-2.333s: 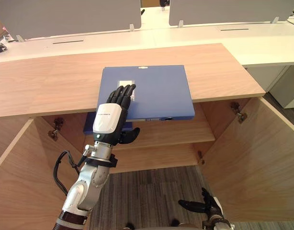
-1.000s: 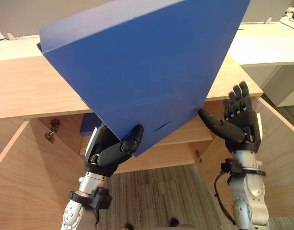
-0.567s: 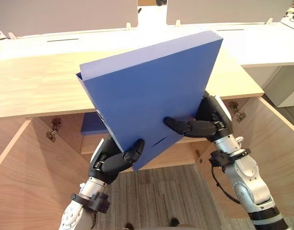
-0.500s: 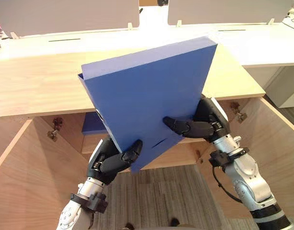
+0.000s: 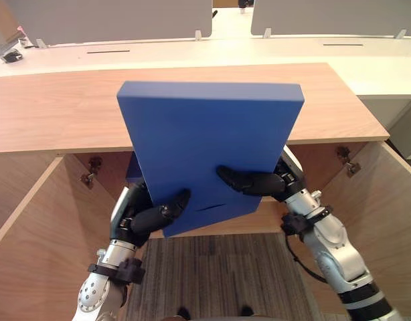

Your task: Walk over to the cabinet, pick up the folder, carry it to the office cabinet, place the folder inside the office cabinet, then close the office cabinet door

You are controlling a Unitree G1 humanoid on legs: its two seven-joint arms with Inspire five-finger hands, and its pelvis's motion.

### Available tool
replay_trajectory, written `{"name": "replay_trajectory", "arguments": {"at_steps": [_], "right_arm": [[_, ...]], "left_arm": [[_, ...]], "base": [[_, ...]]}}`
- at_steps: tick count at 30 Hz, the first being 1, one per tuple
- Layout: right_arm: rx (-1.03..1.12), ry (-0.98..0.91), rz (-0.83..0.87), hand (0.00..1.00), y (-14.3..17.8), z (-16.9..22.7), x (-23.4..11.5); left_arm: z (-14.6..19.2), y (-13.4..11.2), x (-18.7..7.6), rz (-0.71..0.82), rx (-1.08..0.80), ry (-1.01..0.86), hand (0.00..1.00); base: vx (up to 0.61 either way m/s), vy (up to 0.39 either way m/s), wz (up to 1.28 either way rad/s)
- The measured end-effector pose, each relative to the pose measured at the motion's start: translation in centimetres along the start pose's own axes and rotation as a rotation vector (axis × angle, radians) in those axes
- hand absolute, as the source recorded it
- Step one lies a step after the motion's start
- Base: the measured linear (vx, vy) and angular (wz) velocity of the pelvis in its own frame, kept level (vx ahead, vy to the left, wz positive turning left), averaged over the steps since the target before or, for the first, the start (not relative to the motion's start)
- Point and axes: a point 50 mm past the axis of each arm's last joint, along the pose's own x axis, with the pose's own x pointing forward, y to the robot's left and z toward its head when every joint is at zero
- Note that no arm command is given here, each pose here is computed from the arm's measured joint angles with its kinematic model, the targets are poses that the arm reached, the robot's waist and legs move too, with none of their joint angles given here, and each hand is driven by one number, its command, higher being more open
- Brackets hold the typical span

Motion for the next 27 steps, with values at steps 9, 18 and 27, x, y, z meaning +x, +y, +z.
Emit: {"name": "replay_trajectory", "arguments": {"at_steps": [9, 18, 27], "right_arm": [[-0.038, -0.064, -0.126, 0.0, -0.5, 0.7, 0.0], [-0.083, 0.108, -0.059, 0.0, 1.0, -2.8, -0.8], [-0.459, 0.385, 0.266, 0.0, 3.2, -8.7, 0.0]], "left_arm": [[-1.5, 8.3, -3.5, 0.602, 0.075, -0.002, 1.0], [-10.6, 11.1, -10.5, 0.813, 0.114, 0.528, 1.0], [-17.4, 9.4, -15.2, 0.769, 0.108, 1.022, 1.0]], "base": [[-0.02, -0.01, 0.11], [0.0, -0.003, 0.03], [-0.08, -0.027, -0.02]]}}
